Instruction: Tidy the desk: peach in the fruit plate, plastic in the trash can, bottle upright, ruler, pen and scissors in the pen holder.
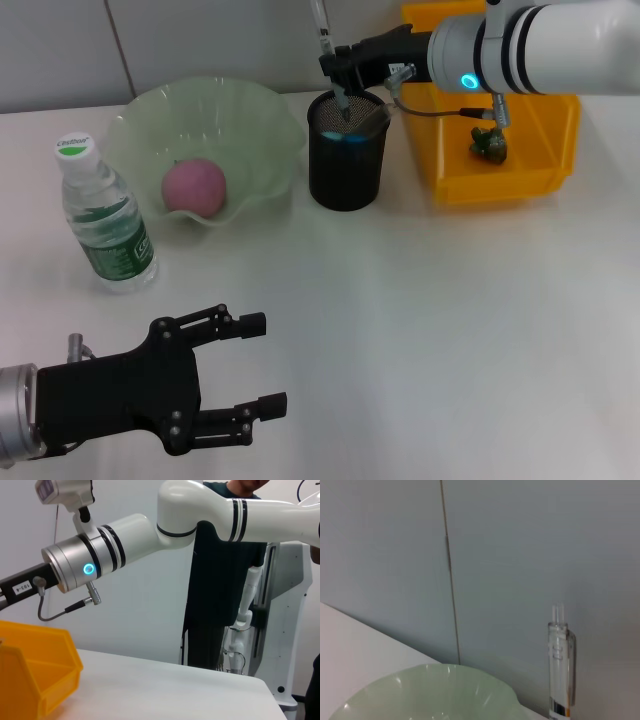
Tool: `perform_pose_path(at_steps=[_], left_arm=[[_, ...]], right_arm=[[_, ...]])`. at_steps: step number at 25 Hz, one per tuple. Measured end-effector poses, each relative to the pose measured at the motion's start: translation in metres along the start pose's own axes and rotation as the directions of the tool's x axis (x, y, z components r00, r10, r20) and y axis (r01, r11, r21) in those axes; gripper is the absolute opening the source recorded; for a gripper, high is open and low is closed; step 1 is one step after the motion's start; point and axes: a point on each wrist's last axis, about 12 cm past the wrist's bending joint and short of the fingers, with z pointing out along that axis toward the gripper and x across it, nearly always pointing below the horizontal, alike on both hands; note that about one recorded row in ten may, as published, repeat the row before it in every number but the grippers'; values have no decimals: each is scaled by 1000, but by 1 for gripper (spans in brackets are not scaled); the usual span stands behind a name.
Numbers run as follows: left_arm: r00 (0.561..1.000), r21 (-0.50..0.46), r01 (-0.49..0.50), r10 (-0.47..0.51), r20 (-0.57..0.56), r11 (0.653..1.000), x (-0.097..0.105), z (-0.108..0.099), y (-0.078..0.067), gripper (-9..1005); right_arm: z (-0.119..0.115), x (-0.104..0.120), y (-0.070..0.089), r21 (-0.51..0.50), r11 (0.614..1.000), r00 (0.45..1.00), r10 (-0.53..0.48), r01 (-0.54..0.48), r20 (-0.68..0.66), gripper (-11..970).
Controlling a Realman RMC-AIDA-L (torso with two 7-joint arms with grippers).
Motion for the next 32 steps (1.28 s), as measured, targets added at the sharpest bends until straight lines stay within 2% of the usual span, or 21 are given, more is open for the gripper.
perform_pose_path(at_steps=[25,28,32], left_arm=[[1000,2,-18,18,8,1000,3,1,-3,815],[1000,2,-20,20,8,1000,3,1,-3,815],[999,2,-31,31,8,1000,4,1,-3,815]], right_arm=[[0,9,-1,-2,1000,1000,12,-12,-23,147],[-1,11,-1,-1,1000,1000,18,-18,-25,340],[-3,14,-3,5,1000,999,29,-29,-20,403]])
